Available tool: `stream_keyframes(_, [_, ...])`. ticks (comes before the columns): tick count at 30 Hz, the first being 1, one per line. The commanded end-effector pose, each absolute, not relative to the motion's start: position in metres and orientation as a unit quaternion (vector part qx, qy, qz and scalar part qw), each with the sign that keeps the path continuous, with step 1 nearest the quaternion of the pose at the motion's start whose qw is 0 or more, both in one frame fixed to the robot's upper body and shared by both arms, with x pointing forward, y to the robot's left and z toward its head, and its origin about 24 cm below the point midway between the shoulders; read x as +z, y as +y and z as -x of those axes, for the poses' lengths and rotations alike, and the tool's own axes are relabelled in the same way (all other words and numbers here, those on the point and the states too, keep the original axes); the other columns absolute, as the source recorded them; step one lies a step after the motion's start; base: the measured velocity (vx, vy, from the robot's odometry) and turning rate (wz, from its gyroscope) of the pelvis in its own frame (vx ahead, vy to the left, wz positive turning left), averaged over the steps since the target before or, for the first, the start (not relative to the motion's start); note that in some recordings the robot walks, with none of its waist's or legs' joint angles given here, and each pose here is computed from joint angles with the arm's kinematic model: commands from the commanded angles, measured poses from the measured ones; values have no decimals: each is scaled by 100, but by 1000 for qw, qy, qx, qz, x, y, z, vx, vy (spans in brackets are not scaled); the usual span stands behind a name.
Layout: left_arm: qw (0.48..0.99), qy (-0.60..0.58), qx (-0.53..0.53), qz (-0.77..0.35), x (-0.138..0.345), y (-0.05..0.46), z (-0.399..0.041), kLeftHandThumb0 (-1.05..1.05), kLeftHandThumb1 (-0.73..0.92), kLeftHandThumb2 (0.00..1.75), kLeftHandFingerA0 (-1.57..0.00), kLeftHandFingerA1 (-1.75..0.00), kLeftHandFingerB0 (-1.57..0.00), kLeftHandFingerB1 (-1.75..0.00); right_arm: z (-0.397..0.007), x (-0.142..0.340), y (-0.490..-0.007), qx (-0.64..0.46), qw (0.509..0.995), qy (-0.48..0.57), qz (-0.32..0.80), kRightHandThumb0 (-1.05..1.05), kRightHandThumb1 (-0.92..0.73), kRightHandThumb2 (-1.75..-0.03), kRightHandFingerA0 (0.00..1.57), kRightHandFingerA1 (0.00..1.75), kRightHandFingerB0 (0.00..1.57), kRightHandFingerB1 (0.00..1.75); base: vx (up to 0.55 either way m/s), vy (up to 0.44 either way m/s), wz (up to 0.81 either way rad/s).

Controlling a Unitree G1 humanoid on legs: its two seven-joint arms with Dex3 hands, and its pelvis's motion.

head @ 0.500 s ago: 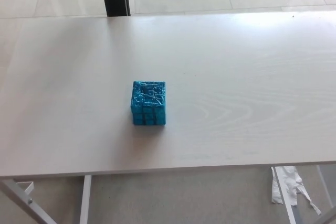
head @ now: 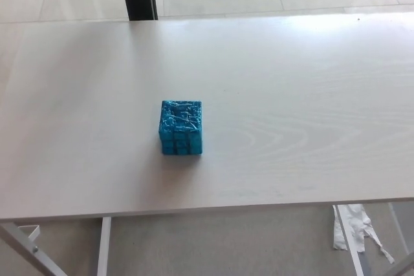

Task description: The robot uses its right hand to pick up a cube kept in the middle of the desk infront of it and hands it to a person

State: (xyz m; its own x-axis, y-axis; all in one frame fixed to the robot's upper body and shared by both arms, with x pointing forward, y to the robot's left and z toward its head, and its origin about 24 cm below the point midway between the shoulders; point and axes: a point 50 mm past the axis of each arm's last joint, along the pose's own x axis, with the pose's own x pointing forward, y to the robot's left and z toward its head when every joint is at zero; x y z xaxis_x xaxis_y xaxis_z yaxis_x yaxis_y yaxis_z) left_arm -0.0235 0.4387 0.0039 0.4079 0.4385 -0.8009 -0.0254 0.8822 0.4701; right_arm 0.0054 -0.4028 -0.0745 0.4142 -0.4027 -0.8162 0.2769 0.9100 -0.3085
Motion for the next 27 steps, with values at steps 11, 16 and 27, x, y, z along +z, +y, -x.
stream_keyframes(11, [854, 350, 381, -47, 6, 468, -61, -75, 58, 99, -48, -76, -19, -56, -125, 81, -501, -462, 863, 181, 97, -79, -54, -58, 71, 144, 33, 33, 0, 0, 0])
stream_keyframes(16, [850, 333, 406, -36, 18, 478, -61, -74, 76, 63, -46, -79, -18, -52, -109, 56, -496, -471, 845, 234, 96, -80, -53, -57, 60, 118, 31, 32, 11, -3, 2])
stream_keyframes(27, [843, 305, 443, -28, 28, 488, -57, -78, 79, 64, -42, -73, -23, -49, -171, 147, -498, -457, 880, 43, 125, -105, -55, -62, 78, 91, 35, 47, 0, 0, 0])
